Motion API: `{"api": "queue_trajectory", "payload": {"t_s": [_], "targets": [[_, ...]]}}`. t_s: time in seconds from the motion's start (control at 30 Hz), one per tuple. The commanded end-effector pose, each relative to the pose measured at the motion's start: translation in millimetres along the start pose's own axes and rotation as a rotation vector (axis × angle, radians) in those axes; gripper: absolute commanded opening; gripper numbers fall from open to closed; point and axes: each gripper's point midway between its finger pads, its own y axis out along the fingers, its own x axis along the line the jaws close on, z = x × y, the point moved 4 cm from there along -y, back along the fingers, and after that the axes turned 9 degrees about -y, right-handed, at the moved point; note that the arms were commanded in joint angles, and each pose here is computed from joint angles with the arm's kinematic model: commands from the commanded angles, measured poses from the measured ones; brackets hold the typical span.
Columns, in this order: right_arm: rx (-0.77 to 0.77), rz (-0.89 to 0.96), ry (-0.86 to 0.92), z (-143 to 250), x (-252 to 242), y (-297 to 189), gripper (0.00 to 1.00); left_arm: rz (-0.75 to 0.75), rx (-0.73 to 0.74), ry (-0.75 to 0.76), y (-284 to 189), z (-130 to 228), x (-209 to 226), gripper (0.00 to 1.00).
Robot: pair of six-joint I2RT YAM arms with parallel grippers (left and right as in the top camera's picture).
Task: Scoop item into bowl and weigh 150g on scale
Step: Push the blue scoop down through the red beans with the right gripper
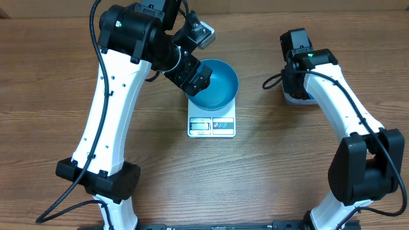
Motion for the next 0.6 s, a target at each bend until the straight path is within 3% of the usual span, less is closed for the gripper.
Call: {"api": "queue_trajectory", "payload": {"t_s": [0.0,0.57], "targets": [[0.018,-0.089,-0.004,3,14,7,0.04,0.012,0.004,0.014,3,-1,-1,1.00],[-0.049,-0.203,0.096,-16,18,-12,0.04,0.012,0.004,0.014,3,-1,-1,1.00]]}}
